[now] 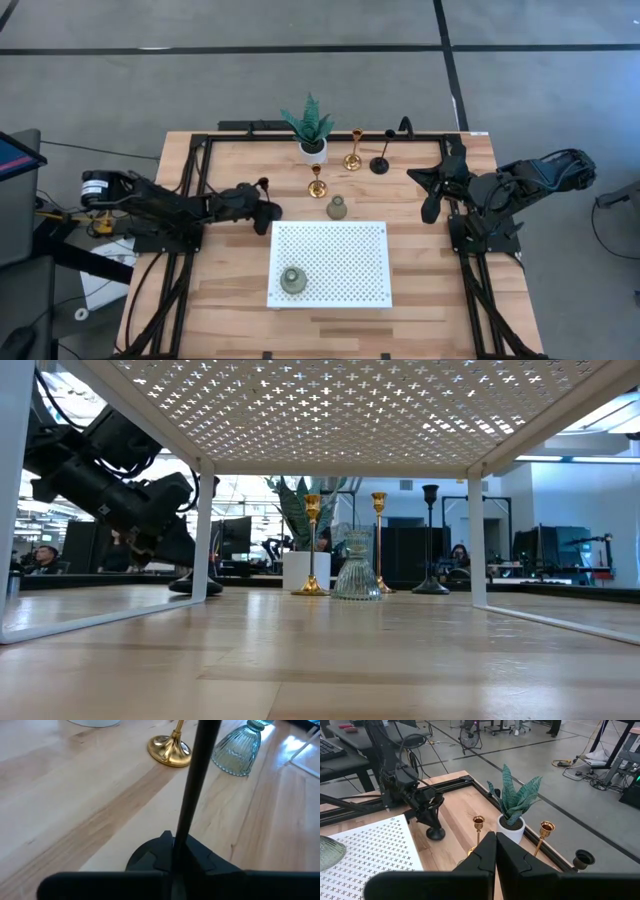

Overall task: Pick & Place candle stick holders
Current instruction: Put the bottom black candle holder on the shelf

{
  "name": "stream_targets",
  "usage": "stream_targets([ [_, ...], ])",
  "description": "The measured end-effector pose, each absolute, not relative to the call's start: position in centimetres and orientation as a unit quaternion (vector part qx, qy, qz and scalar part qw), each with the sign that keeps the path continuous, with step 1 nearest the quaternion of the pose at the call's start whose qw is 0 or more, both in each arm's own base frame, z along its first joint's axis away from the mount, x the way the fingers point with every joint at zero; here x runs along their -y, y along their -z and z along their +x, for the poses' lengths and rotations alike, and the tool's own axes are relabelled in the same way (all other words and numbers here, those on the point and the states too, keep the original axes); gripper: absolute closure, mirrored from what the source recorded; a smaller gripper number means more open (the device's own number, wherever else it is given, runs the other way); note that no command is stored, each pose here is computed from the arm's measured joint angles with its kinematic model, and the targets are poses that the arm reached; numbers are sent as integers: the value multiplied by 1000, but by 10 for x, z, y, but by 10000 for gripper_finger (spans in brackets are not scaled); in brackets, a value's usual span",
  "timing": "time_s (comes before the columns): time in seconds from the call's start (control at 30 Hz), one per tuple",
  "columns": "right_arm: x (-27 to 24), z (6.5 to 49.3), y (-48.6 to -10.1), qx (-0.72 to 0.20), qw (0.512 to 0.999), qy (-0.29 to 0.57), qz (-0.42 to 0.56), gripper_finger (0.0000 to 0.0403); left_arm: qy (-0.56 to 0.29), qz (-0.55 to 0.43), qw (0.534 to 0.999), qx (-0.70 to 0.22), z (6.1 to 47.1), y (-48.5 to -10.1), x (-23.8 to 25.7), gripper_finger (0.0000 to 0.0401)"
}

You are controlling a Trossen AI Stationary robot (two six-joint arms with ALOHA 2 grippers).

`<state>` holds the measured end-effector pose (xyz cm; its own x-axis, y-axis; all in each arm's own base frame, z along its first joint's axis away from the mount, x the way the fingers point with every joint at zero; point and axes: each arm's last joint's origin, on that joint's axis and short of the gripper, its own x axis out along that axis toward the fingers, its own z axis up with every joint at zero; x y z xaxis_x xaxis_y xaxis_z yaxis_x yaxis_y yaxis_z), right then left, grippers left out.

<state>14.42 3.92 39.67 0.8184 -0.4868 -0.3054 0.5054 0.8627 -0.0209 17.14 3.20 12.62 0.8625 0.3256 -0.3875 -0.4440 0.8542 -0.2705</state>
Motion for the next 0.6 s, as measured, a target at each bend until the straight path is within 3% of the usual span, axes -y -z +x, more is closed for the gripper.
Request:
stream_targets([
  [0.17,-39,144,-397,-152,953,260,30,403,-198,-188,945,-181,169,-132,-31,387],
  [0.37,-39,144,-397,-152,953,260,30,403,-202,-160,928,-270,165,-157,-30,388],
  [0.6,-39,144,-396,-155,952,262,27,403,-224,-82,932,-274,161,-224,-32,388],
])
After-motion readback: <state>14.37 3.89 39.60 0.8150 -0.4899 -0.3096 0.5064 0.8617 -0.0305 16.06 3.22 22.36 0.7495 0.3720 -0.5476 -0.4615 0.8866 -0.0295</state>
